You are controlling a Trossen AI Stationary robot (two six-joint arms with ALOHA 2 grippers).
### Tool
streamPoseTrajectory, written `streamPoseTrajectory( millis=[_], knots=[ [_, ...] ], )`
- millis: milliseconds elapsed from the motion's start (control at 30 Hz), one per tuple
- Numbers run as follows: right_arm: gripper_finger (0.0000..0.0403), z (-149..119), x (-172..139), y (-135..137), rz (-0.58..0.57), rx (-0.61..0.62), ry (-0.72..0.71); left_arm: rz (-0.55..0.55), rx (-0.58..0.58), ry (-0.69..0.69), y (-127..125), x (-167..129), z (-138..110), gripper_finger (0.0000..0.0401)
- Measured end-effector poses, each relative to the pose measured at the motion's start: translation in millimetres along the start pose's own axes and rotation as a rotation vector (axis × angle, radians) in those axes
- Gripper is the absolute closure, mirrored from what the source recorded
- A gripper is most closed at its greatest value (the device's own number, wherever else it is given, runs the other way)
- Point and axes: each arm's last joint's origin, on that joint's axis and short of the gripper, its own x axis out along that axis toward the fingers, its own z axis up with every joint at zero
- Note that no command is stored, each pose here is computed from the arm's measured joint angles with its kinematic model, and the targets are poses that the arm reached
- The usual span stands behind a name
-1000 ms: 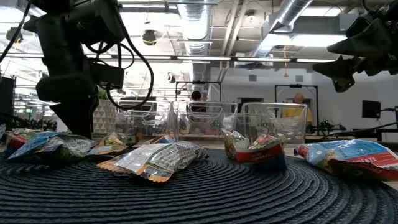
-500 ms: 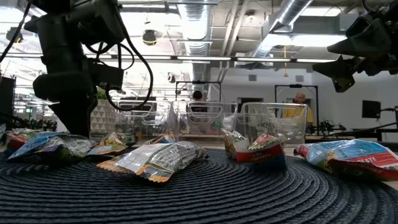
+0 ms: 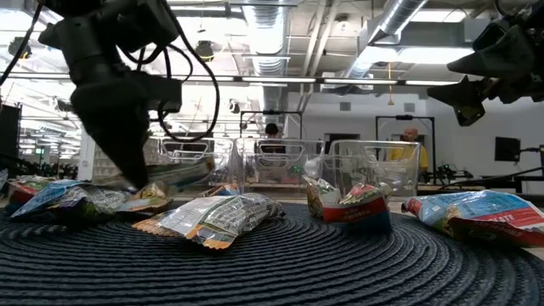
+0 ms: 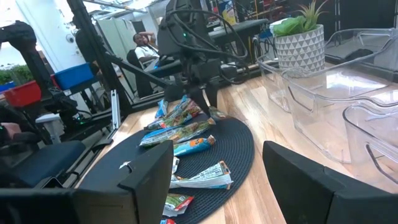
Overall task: Pick and place Granola Bars by type
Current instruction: Put the orange bar into the left transparent bin
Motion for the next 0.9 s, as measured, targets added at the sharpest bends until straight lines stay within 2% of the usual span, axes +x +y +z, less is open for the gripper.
streamPoseTrajectory(
  millis=[133,333,667,900],
  knots=[
    [0.0159,-0.1,0.0,-0.1,0.000,0.000,0.000,-0.048,-0.026,-0.076,-2.0,-2.4,8.9,0.0339],
    [0.0159,-0.1,0.0,-0.1,-0.001,0.000,0.001,-0.128,-0.083,-0.260,-1.3,-16.0,29.7,0.0339],
    [0.0159,0.0,0.0,0.0,0.000,0.000,0.000,-0.180,-0.140,-0.602,14.7,-59.7,61.4,0.0339],
    [0.0159,-0.1,0.0,0.0,0.000,0.000,0.001,-0.207,-0.195,-0.752,29.2,-88.6,70.9,0.0339]
  ],
)
